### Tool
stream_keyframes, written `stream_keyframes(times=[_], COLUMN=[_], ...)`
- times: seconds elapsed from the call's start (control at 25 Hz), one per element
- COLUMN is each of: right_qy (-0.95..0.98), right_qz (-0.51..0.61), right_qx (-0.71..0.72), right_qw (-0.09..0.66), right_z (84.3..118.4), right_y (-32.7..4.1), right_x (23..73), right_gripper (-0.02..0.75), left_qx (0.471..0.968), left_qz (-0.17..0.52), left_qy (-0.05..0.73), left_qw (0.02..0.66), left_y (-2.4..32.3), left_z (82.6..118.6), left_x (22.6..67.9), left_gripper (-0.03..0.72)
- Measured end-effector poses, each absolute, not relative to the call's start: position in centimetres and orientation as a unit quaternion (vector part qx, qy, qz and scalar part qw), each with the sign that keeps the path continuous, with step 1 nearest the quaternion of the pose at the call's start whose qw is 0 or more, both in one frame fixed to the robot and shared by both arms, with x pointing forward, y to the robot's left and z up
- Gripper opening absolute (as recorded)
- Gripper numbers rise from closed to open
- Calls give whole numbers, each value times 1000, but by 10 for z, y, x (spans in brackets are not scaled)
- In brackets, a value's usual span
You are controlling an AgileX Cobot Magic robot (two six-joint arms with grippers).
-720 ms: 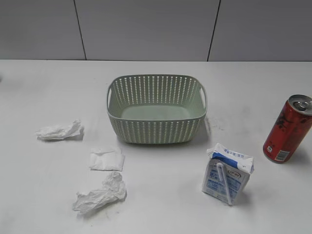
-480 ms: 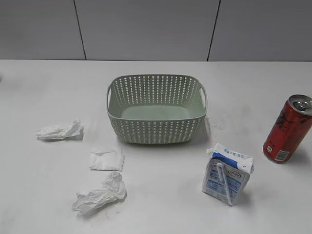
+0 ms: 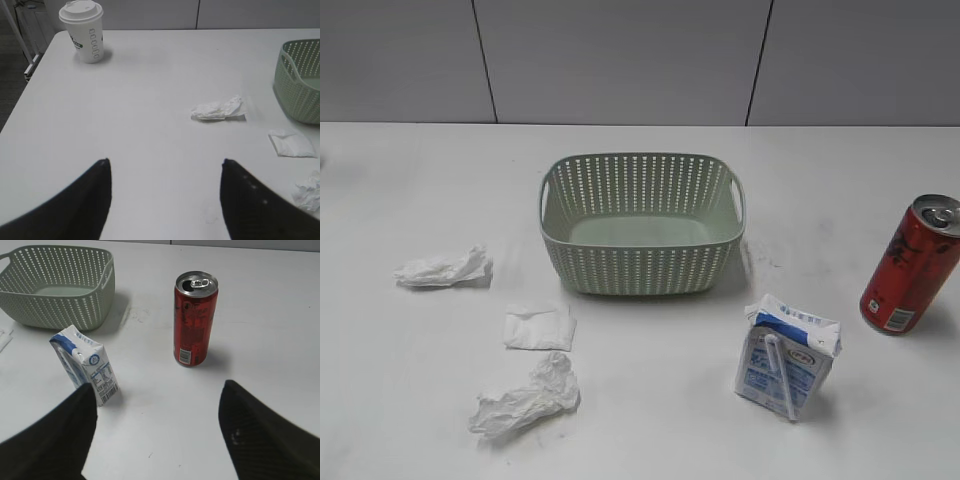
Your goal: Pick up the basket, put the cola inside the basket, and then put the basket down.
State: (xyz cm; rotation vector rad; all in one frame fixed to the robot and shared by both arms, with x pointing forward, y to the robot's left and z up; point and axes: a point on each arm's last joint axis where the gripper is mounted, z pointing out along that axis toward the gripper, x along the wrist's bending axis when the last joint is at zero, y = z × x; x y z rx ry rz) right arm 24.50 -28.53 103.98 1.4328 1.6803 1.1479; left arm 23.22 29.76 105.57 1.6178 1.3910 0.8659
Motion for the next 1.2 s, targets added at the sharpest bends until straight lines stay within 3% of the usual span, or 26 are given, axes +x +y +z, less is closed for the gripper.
stream_keyframes(times=[0.4, 0.64, 1.2], right_qy=[640, 640, 640], right_qz=[437, 437, 436], right_qx=[545, 545, 546], right_qw=[321, 321, 320], right_z=[1040, 1040, 1039], right_y=[-285, -285, -285], right_x=[245, 245, 245], right_gripper=[573, 572, 572], left_qx=[641, 634, 644], left_qz=[341, 295, 134], left_qy=[551, 550, 621], left_qw=[411, 458, 426], left_y=[297, 286, 258], left_z=[1056, 1069, 1101], left_x=[232, 244, 381], left_gripper=[507, 609, 605])
